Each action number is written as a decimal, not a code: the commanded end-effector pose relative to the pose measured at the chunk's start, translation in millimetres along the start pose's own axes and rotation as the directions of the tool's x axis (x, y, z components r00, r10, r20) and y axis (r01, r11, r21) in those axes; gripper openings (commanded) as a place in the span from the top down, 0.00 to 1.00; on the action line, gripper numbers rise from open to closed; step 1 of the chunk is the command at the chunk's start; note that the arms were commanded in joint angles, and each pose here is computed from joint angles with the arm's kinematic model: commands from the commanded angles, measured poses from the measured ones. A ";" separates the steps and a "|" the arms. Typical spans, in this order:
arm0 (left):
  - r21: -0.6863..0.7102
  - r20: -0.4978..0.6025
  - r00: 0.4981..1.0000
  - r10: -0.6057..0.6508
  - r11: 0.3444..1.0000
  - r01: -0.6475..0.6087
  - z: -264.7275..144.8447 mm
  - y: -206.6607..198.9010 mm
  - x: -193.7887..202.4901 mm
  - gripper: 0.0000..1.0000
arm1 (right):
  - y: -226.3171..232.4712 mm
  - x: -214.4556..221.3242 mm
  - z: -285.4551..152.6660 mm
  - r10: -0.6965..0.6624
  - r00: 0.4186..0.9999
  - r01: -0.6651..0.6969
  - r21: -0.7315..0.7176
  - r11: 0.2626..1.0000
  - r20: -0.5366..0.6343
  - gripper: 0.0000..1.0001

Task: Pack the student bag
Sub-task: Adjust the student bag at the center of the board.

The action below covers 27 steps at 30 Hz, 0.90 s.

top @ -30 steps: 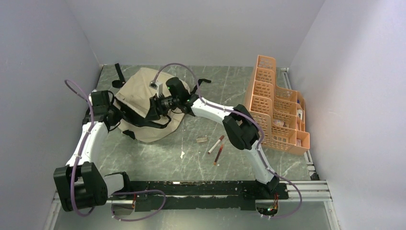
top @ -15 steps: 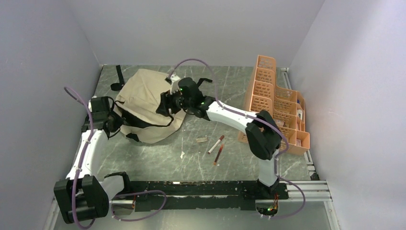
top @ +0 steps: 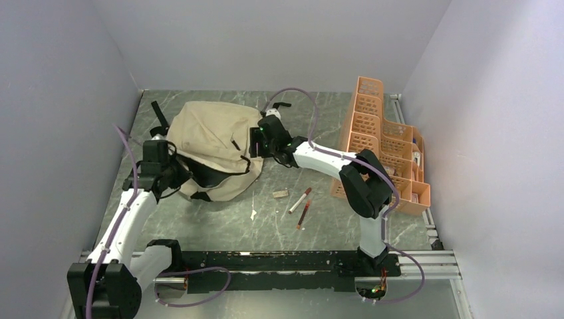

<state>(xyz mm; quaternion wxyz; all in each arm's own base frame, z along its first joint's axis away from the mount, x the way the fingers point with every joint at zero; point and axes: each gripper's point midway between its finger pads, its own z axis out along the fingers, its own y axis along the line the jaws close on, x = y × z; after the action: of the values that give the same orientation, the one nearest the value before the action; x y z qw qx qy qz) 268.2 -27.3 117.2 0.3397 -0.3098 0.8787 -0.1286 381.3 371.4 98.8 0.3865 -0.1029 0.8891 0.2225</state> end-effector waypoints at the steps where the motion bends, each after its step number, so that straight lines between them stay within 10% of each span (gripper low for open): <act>1: 0.114 -0.154 0.985 0.082 0.991 -0.065 -11.4 -25.8 44.3 0.95 | -16.3 -7.2 -5.9 0.018 0.999 -0.021 0.083 0.996 0.044 0.36; 9: 0.295 -0.254 0.943 0.214 0.946 -0.135 -23.0 -69.4 97.5 0.95 | -29.1 -22.0 -17.5 -0.024 0.995 0.010 0.132 0.991 0.101 0.35; 12: 0.230 -0.241 0.942 0.233 0.957 -0.178 -30.5 -57.8 93.8 0.74 | -29.6 -28.3 -22.3 -0.040 0.992 0.023 0.136 0.990 0.123 0.35; 17: 0.125 -0.109 0.965 0.239 0.966 -0.225 -53.9 -39.6 61.9 0.47 | -18.8 -39.6 -31.9 -0.066 0.984 0.054 0.079 0.995 0.163 0.35; 27: 0.043 0.178 0.955 0.239 0.967 -0.250 -96.7 -44.9 -10.6 0.43 | -1.9 -44.1 -37.7 -0.058 0.985 0.059 -0.002 0.998 0.164 0.37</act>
<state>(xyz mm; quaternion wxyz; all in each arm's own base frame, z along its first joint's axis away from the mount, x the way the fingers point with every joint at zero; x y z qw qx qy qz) 221.2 -73.9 189.1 0.3924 -0.2050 0.8863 -0.1357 385.8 352.1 139.0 0.4545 -0.1203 0.8563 0.2137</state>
